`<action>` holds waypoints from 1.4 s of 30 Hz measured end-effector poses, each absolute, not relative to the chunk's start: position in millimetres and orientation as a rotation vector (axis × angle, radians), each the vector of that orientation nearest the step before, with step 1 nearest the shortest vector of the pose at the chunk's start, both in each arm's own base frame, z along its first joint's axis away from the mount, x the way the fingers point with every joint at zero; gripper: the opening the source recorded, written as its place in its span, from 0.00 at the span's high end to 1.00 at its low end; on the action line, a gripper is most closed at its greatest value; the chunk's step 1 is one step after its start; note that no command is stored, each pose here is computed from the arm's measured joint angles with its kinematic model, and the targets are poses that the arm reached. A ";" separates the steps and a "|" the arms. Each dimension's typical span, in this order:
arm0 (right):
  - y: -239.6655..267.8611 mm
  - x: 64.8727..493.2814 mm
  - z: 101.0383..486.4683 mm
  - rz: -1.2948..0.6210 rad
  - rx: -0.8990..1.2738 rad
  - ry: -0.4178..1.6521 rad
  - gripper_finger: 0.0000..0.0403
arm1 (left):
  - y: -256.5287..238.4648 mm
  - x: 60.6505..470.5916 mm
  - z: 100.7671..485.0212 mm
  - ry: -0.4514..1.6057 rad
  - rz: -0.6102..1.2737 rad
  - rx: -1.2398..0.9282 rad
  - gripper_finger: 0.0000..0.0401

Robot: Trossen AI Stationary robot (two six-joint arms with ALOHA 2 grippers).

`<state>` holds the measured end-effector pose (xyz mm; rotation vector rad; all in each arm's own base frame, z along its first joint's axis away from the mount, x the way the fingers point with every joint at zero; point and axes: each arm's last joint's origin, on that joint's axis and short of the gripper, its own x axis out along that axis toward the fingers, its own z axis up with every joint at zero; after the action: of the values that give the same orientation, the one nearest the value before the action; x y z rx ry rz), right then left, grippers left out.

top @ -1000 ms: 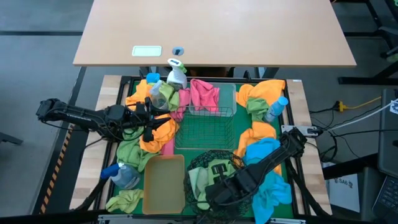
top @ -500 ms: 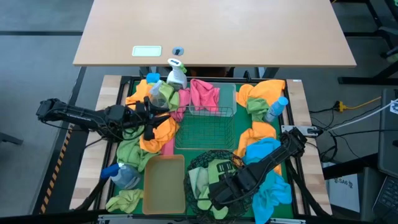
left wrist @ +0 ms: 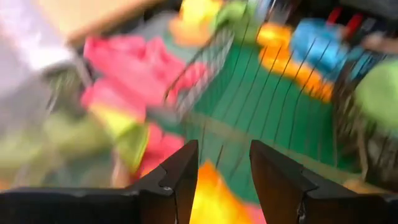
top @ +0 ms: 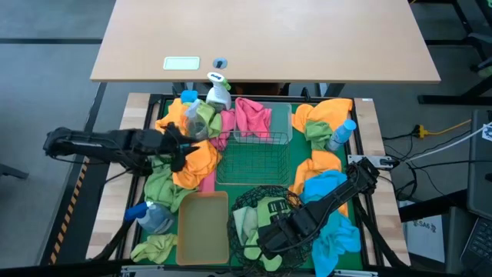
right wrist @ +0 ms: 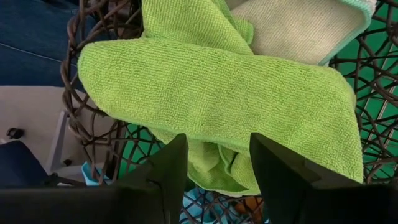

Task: Sort microfiber towel by color & place in baskets
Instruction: Put the orange microfiber towel into the gold wire basket

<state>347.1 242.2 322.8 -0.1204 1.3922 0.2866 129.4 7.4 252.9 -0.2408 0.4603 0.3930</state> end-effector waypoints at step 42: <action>243.2 348.2 322.6 0.291 -0.118 1.382 0.57 | 7.2 131.0 198.6 1.027 0.423 -0.254 0.65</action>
<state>348.2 243.2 322.6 -0.1175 1.3815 0.2909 131.0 7.2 198.6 -0.2544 1.0271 0.4227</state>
